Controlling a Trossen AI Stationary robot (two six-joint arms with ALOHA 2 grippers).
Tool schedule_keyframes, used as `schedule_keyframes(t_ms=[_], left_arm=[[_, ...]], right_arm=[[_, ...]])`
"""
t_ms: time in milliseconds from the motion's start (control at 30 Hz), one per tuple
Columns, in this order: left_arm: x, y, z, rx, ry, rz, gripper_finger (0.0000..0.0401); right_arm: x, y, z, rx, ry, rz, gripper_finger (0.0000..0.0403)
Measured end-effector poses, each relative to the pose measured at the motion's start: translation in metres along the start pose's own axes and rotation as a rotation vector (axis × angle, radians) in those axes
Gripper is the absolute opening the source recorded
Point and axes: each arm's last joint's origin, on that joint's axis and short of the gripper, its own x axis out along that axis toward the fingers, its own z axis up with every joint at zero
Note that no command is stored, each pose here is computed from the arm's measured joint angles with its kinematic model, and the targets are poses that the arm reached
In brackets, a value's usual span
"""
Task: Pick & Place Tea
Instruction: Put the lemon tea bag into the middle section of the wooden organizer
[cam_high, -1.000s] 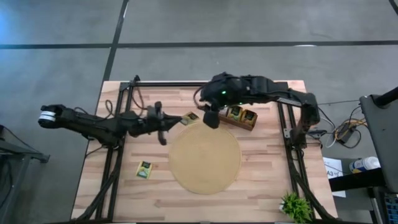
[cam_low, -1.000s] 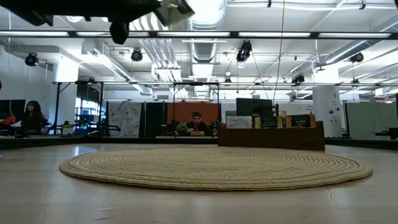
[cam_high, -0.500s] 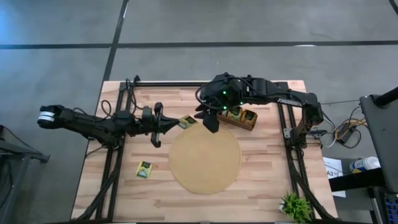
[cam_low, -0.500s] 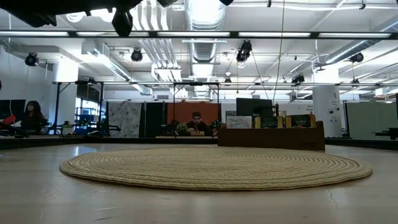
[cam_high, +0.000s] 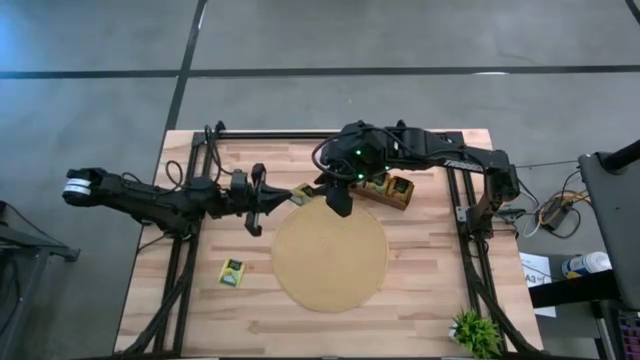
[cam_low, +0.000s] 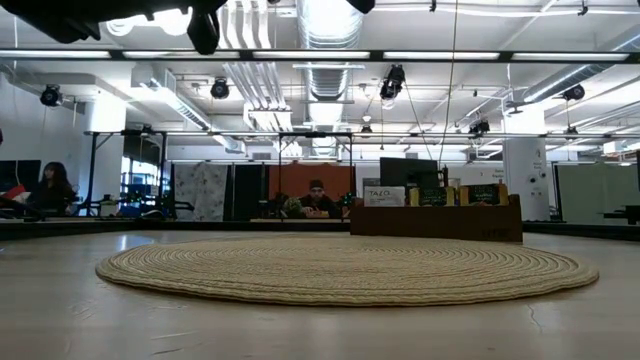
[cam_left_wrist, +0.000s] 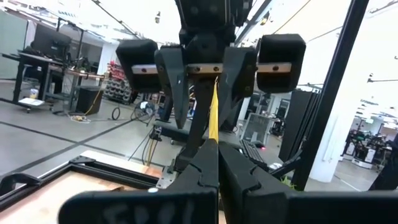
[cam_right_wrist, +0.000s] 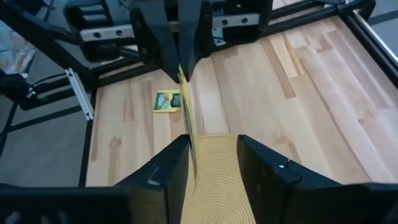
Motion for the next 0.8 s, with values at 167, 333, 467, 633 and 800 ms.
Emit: schedule_keyframes(t_ms=[167, 333, 467, 633, 800], left_arm=[[0.000, 0.001, 0.001, 0.001, -0.014, 0.004, 0.0000], [0.002, 0.003, -0.002, -0.011, 0.002, -0.001, 0.0000], [0.006, 0.004, -0.005, -0.012, 0.018, 0.000, 0.0000], [0.011, 0.003, -0.004, -0.009, 0.015, 0.002, 0.0000], [0.011, 0.003, -0.003, -0.009, 0.014, -0.003, 0.0000]], right_arm=[[0.004, -0.001, -0.003, 0.002, 0.016, -0.003, 0.0109], [0.006, -0.001, -0.001, -0.009, -0.014, 0.005, 0.0086], [0.006, -0.001, -0.001, -0.012, -0.016, 0.012, 0.0075], [0.009, -0.002, -0.004, -0.007, 0.009, 0.022, 0.0060], [0.009, -0.002, -0.005, -0.011, 0.014, 0.021, 0.0049]])
